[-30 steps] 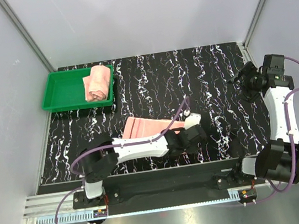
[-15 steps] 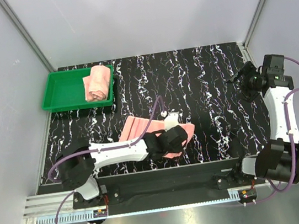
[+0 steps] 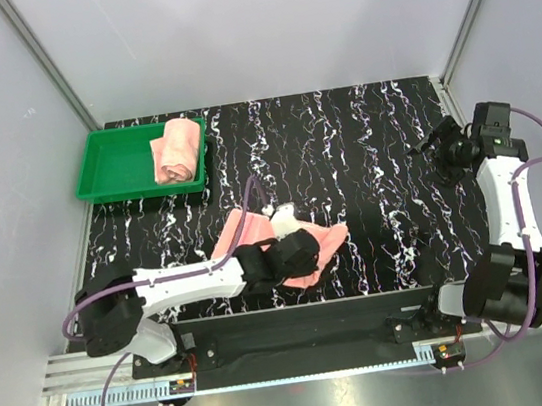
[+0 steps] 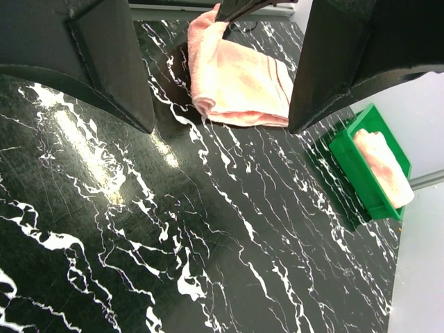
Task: Roll the towels
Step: Roll the towel
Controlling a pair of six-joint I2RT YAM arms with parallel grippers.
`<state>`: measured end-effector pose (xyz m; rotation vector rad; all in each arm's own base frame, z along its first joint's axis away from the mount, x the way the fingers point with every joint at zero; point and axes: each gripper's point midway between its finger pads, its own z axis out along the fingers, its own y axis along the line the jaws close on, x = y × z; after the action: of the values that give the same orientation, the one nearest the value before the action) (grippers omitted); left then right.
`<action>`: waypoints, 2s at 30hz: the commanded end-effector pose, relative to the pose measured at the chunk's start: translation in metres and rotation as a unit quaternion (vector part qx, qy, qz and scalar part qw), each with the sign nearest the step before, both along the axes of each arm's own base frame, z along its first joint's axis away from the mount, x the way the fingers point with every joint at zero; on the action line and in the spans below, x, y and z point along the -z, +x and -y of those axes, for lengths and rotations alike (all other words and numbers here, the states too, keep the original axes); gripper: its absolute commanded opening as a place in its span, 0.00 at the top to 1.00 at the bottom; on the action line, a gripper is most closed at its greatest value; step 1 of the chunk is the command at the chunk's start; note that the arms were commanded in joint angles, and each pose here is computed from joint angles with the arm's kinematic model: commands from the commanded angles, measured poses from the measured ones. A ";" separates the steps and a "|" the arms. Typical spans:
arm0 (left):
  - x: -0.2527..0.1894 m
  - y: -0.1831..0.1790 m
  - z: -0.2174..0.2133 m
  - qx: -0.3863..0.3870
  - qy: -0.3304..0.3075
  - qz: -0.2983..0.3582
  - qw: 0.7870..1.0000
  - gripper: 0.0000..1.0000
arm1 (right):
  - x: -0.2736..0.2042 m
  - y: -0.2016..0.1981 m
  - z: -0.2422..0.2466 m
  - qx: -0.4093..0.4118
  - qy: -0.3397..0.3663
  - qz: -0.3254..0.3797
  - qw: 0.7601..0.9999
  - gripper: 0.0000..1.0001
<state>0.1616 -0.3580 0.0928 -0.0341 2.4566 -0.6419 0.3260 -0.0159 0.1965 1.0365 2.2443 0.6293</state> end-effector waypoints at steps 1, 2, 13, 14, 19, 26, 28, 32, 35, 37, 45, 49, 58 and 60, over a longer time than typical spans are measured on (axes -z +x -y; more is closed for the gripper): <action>-0.009 0.006 -0.010 -0.073 -0.059 -0.004 0.996 1.00 | -0.001 0.006 -0.006 -0.018 0.008 0.019 1.000 0.15; -0.007 0.004 -0.012 -0.081 -0.069 -0.012 0.994 1.00 | 0.000 0.006 -0.008 -0.022 0.012 0.019 1.000 0.16; 0.025 -0.009 -0.058 -0.201 -0.150 -0.074 0.965 1.00 | 0.017 0.006 -0.024 -0.056 0.008 -0.001 0.998 0.20; 0.026 -0.010 -0.061 -0.204 -0.154 -0.074 0.964 1.00 | 0.017 0.006 -0.026 -0.059 0.009 -0.001 0.998 0.20; 0.028 -0.006 -0.079 -0.234 -0.140 -0.065 0.960 1.00 | 0.013 0.010 -0.059 -0.117 0.009 0.013 0.993 0.31; 0.047 -0.008 -0.086 -0.243 -0.101 -0.088 0.961 1.00 | 0.007 -0.032 -0.173 -0.284 0.059 0.078 0.954 0.83; 0.052 -0.009 -0.088 -0.244 -0.094 -0.097 0.960 1.00 | 0.021 -0.050 -0.185 -0.309 0.081 0.078 0.944 0.96; 0.064 -0.012 -0.090 -0.248 -0.086 -0.112 0.959 1.00 | 0.041 -0.081 -0.211 -0.355 0.141 0.059 0.922 1.00; 0.070 -0.012 -0.091 -0.249 -0.081 -0.119 0.958 1.00 | 0.052 -0.100 -0.234 -0.386 0.154 0.045 0.908 1.00; 0.072 -0.013 -0.090 -0.247 -0.078 -0.119 0.959 1.00 | 0.060 -0.107 -0.248 -0.403 0.158 0.041 0.901 1.00; 0.076 -0.015 -0.093 -0.243 -0.065 -0.119 0.960 1.00 | 0.091 -0.109 -0.281 -0.433 0.160 0.010 0.887 1.00; 0.078 -0.016 -0.095 -0.241 -0.059 -0.121 0.961 1.00 | 0.113 -0.094 -0.288 -0.436 0.155 -0.001 0.886 1.00; 0.088 -0.024 -0.104 -0.232 -0.035 -0.130 0.963 1.00 | 0.159 -0.077 -0.287 -0.415 0.123 -0.027 0.901 1.00; 0.090 -0.027 -0.110 -0.232 -0.026 -0.131 0.963 1.00 | 0.166 -0.074 -0.285 -0.408 0.113 -0.033 0.905 1.00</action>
<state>0.1496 -0.2716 0.0257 -0.7873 2.4628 -0.6497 0.2269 0.2637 0.0284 0.1781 2.7615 1.2869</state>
